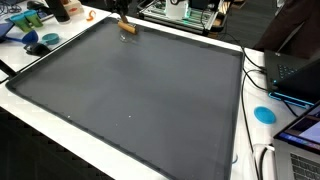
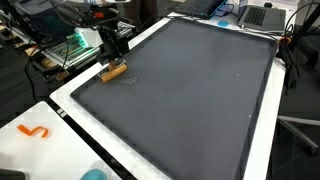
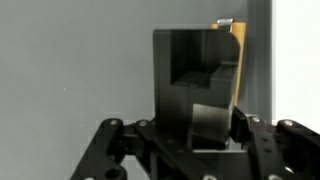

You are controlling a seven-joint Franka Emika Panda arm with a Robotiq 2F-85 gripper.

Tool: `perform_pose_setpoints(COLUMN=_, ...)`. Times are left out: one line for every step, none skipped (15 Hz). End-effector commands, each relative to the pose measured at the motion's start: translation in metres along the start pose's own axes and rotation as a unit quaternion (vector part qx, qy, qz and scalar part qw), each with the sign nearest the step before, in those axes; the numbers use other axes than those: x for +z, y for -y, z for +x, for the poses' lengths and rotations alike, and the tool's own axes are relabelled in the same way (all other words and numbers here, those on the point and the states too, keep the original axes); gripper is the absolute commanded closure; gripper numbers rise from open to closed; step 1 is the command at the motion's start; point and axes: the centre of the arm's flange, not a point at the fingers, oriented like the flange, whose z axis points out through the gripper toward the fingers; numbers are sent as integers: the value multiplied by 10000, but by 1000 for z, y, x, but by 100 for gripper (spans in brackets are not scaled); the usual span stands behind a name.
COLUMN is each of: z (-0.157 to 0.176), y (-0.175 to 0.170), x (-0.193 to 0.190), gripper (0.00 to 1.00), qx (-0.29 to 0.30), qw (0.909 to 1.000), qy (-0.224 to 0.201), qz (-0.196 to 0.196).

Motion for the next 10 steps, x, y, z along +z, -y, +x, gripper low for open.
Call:
perform_pose_setpoints(z=-8, y=-7, x=13, gripper=75, qx=-53, qw=9998, qy=-13, qz=-175)
perform_pose_setpoints(z=-9, y=-9, x=14, gripper=75, qx=26, qw=9997, qy=-74, qz=-231)
perform_pose_setpoints(z=-9, y=-9, x=15, gripper=75, qx=66, qw=9994, qy=-91, qz=-329)
perform_pose_setpoints(z=-9, y=-10, x=16, gripper=75, qx=96, qw=9992, qy=-115, qz=-372)
perform_pose_setpoints(z=-10, y=-11, x=17, gripper=75, qx=122, qw=9989, qy=-155, qz=-421)
perform_pose_setpoints(z=-10, y=-11, x=18, gripper=75, qx=137, qw=9987, qy=-205, qz=-450)
perform_pose_setpoints(z=-10, y=-12, x=20, gripper=75, qx=158, qw=9984, qy=-255, qz=-474)
perform_pose_setpoints(z=-11, y=-13, x=21, gripper=75, qx=156, qw=9982, qy=-330, qz=-477)
perform_pose_setpoints(z=-11, y=-13, x=22, gripper=75, qx=142, qw=9978, qy=-428, qz=-482)
perform_pose_setpoints(z=-12, y=-13, x=22, gripper=75, qx=130, qw=9973, qy=-503, qz=-510)
